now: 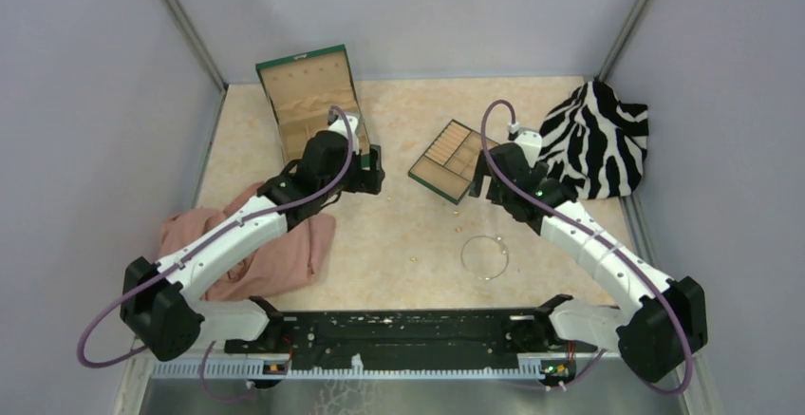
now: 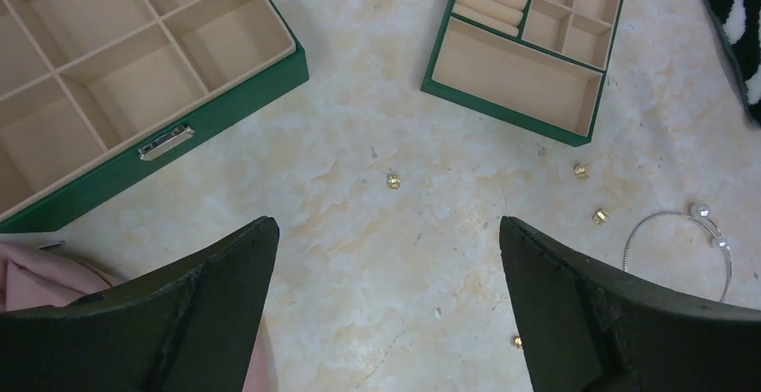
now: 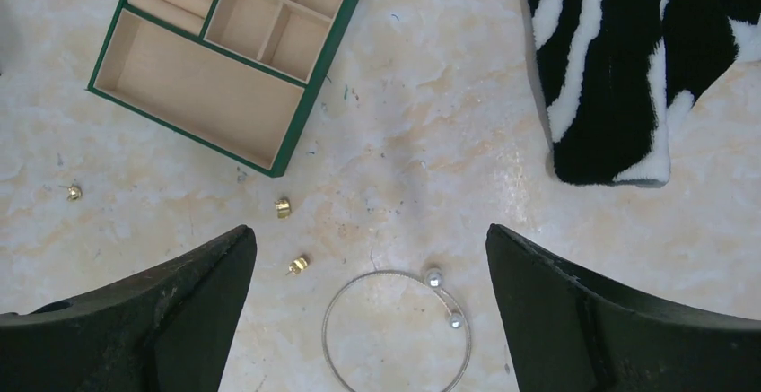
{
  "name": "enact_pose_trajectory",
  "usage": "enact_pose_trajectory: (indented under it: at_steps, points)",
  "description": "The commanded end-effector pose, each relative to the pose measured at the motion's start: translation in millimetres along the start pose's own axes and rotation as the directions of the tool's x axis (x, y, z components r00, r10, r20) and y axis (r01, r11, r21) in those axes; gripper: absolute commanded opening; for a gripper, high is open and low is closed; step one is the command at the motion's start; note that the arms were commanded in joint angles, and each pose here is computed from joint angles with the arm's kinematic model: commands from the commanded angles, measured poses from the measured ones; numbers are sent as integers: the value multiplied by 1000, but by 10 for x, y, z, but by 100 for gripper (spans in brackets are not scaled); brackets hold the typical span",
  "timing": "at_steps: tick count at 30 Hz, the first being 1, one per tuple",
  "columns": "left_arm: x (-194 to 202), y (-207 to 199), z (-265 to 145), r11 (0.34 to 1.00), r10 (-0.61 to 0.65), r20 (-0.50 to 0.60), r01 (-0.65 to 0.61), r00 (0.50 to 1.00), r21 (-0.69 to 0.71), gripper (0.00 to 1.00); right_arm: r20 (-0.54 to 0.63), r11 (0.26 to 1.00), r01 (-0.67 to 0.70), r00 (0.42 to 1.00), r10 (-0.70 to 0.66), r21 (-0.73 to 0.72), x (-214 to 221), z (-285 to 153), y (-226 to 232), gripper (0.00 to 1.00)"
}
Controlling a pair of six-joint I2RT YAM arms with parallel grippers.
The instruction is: Organize the mixed jewelry
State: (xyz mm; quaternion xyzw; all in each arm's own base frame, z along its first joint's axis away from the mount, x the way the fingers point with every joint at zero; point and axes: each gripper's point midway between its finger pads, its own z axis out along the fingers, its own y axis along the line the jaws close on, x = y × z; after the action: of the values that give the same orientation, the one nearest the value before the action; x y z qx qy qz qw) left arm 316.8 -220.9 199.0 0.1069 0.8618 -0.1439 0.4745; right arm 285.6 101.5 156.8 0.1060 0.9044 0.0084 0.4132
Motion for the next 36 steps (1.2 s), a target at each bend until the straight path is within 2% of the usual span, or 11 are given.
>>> enact_pose_trajectory:
  at_steps: [1, 11, 15, 17, 19, 22, 26, 29, 32, 36]
  points:
    - [-30, 113, -31, 999, -9, 45, 12, 999, -51, 99, 73, 997, -48, 996, 53, -63, -206, -54, 163, 99]
    - [3, 183, 23, 995, -29, 44, 33, 999, -98, 99, 65, 999, -32, 997, 34, -33, -154, -35, 91, 99]
    - [91, 172, 51, 996, 0, -8, 0, 1000, -94, 99, 68, 998, 0, 998, 4, -63, -106, -46, 96, 99]
    - [187, 43, 63, 1000, -19, -39, 18, 999, -24, 99, 72, 995, -23, 997, 30, -92, -88, -66, 126, 99]
    - [314, -4, 76, 999, -47, -52, 47, 998, -6, 99, 24, 987, -52, 998, 57, -153, -13, -98, 221, 99]
    - [584, 0, 105, 994, -101, -127, 96, 987, -47, 99, -110, 975, -18, 994, -7, -222, 266, -89, 399, 99]
    - [809, -145, 88, 998, -67, -194, 63, 979, -29, 99, -163, 958, -8, 986, -40, -285, 674, -89, 542, 98]
    - [852, -237, 65, 998, -58, -198, 61, 978, 8, 99, -189, 950, -31, 982, -29, -309, 815, -73, 624, 87]
    - [860, -263, 78, 997, -72, -192, 77, 979, 18, 99, -187, 961, 1, 981, -54, -277, 854, -1, 632, 66]
    - [848, -290, 122, 996, -83, -188, 88, 979, 21, 99, -208, 964, 22, 975, -79, -263, 908, 104, 714, 47]
